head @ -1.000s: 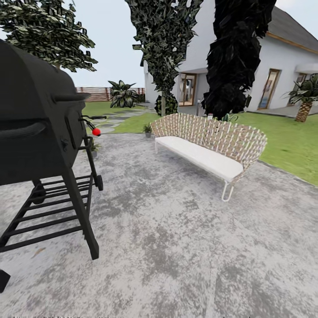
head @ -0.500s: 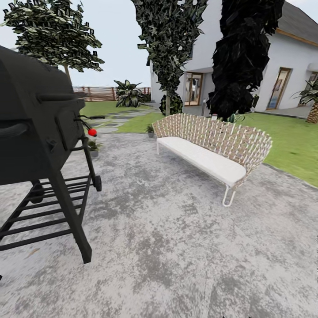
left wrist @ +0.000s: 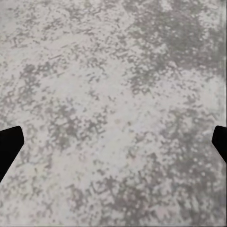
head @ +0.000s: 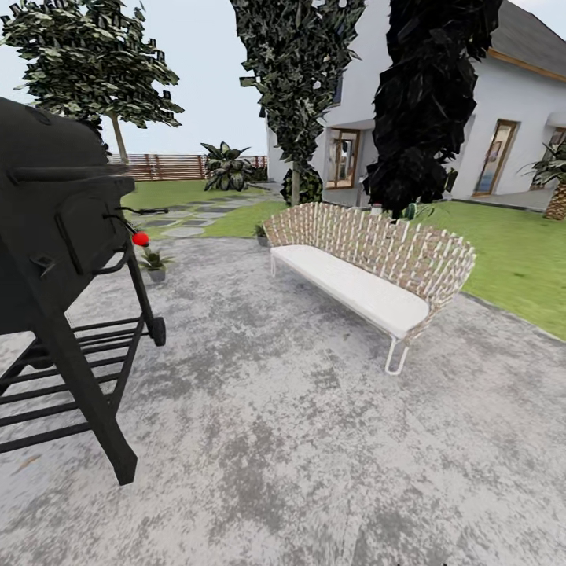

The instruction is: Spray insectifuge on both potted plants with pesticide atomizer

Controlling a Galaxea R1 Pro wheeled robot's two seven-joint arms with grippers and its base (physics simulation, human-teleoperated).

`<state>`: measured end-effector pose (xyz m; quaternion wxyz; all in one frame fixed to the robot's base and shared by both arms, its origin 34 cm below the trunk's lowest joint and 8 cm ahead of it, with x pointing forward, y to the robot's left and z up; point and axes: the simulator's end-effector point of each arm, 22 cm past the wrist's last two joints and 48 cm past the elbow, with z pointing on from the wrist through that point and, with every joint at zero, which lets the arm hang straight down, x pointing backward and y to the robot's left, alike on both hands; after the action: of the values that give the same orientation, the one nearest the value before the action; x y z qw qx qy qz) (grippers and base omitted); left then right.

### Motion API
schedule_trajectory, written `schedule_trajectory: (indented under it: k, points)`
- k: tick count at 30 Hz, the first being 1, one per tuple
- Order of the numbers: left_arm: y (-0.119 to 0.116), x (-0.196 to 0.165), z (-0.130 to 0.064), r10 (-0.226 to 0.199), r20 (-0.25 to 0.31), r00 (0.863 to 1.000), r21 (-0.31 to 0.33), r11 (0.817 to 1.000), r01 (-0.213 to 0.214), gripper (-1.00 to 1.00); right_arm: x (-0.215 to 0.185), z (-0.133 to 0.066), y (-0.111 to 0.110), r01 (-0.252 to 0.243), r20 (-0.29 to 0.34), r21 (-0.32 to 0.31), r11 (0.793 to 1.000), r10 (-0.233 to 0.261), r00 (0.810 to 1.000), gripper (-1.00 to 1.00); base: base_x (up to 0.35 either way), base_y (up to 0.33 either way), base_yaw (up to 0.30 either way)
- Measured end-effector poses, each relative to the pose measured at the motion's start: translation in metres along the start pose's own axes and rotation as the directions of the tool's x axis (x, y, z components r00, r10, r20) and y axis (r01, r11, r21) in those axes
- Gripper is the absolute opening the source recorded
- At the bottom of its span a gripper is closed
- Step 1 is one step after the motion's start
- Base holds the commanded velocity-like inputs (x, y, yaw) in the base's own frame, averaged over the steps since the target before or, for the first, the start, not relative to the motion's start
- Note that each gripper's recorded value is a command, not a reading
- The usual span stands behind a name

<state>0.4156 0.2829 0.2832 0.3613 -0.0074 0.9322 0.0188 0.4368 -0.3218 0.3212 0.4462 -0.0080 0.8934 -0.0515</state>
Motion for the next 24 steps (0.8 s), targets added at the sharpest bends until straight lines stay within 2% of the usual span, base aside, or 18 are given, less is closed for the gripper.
schedule_trajectory:
  k: [12, 24]
  points:
    - [0.0022, -0.0001, 0.0, 0.002, 0.0, 1.0, -0.002, 1.0, -0.002, 1.0, -0.0001, 0.0, 0.0023, -0.002, 0.0, -0.003, 1.0, 0.002, 1.0, 1.0, 0.239, -0.198, 0.011]
    - [0.0032, 0.0003, -0.0001, 0.003, -0.001, 1.0, -0.003, 1.0, -0.003, 1.0, -0.0001, 0.0, 0.0028, -0.001, 0.0, -0.004, 1.0, 0.001, 1.0, 1.0, 0.241, -0.197, 0.223]
